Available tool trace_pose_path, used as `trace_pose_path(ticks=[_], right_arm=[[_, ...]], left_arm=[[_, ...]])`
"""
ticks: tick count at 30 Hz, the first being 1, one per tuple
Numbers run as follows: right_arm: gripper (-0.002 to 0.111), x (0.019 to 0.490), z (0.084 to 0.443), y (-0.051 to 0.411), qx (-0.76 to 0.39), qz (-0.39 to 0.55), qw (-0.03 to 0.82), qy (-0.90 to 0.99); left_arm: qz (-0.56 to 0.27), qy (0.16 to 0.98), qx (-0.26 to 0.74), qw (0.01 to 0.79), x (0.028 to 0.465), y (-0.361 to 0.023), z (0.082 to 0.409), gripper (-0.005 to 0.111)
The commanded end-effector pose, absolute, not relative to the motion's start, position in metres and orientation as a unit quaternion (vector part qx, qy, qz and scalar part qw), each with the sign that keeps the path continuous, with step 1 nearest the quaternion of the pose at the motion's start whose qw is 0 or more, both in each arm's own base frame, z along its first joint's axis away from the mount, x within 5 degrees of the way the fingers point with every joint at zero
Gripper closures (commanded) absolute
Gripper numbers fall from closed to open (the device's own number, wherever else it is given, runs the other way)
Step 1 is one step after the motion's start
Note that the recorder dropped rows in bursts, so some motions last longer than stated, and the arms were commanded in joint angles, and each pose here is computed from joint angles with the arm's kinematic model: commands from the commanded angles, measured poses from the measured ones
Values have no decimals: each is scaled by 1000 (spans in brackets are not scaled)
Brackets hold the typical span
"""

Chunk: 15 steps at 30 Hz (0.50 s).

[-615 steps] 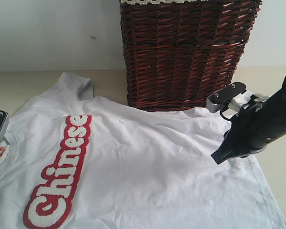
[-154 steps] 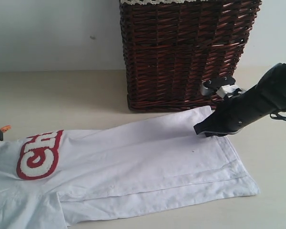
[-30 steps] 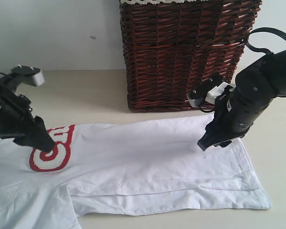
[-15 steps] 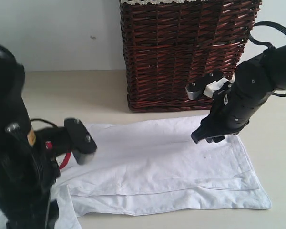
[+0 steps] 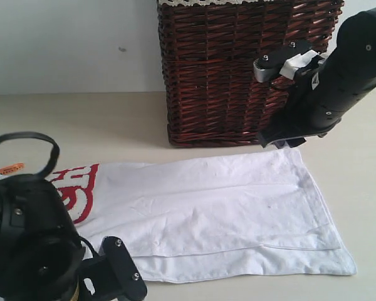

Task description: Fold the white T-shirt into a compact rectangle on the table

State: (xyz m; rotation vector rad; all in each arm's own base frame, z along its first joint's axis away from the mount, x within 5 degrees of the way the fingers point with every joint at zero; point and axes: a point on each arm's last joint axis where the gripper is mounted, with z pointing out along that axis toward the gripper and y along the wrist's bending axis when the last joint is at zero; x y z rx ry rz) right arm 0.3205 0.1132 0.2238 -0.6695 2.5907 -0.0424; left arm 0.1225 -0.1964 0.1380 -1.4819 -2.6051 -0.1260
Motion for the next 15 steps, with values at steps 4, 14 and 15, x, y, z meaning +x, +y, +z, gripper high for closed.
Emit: trace_pose_path(ticks=[4, 14, 15], right_arm=[[60, 320, 233, 112, -246, -9, 244, 938], [60, 320, 234, 112, -247, -8, 247, 937], [60, 320, 234, 112, -248, -8, 247, 937]], left_arm=[[-109, -880, -457, 76, 128, -189, 114, 39], [-86, -877, -461, 105, 111, -198, 109, 47], [-87, -877, -461, 106, 111, -197, 110, 47]])
